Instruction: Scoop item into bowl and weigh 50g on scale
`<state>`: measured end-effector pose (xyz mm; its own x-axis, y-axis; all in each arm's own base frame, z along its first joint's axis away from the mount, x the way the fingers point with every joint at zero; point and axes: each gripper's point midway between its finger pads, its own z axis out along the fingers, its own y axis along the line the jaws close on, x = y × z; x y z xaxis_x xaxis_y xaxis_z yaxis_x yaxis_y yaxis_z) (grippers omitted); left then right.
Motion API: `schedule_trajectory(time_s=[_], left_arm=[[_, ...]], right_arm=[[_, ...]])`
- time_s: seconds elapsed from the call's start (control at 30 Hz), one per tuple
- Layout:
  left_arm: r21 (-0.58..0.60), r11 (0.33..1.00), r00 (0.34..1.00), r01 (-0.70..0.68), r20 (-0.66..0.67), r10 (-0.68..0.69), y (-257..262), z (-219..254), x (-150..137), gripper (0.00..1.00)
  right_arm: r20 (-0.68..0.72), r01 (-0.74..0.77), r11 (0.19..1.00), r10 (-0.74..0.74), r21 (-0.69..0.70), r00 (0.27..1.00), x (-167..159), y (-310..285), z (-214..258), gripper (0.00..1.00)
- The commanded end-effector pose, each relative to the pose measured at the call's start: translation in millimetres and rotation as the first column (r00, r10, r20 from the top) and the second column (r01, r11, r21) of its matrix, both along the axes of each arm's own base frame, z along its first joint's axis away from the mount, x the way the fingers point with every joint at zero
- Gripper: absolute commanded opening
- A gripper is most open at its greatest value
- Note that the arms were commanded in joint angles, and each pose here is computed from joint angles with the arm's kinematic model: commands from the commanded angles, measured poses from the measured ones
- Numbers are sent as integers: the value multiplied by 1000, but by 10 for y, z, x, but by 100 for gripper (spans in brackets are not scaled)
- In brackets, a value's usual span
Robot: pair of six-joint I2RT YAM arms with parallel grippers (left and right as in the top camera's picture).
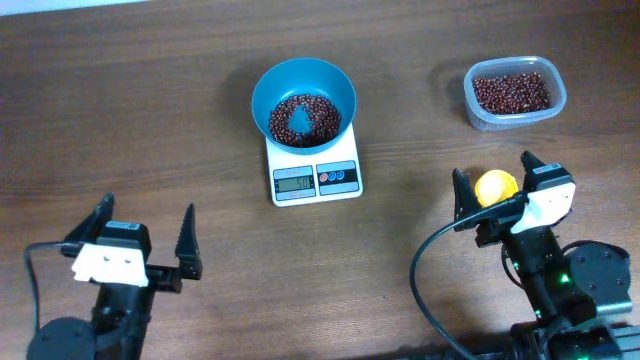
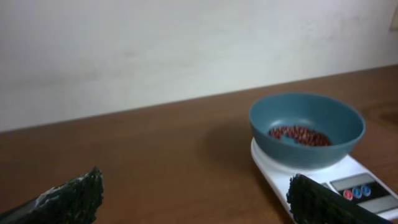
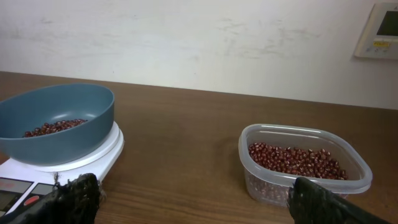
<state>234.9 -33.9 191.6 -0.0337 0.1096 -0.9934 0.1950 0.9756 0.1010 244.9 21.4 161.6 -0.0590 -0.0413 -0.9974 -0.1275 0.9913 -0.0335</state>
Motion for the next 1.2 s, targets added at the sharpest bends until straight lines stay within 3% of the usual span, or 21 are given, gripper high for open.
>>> schedule_trajectory(time_s=[0.0, 0.17, 0.3, 0.6, 0.73, 1.17], left_arm=[[-6, 1000, 1000, 8, -11, -8, -11, -190, 43, 99], [-7, 1000, 999, 13, 42, -13, -24, -187, 81, 99], [-6, 1000, 1000, 10, -10, -10, -24, -315, 77, 99], [-7, 998, 998, 62, -14, -62, -171, -324, 52, 99], [-89, 995, 998, 55, -30, -58, -170, -324, 53, 99], [-92, 994, 998, 56, -28, -59, -172, -316, 53, 99]], right_arm=[[-3, 0, 1000, 0, -3, 1000, 0, 6, -32, 99], [-3, 0, 1000, 0, -3, 1000, 0, 6, -32, 99], [-3, 0, 1000, 0, -3, 1000, 0, 6, -32, 99], [-3, 0, 1000, 0, -3, 1000, 0, 6, -32, 99], [-3, 0, 1000, 0, -3, 1000, 0, 6, -32, 99], [-3, 0, 1000, 0, -3, 1000, 0, 6, -32, 99]])
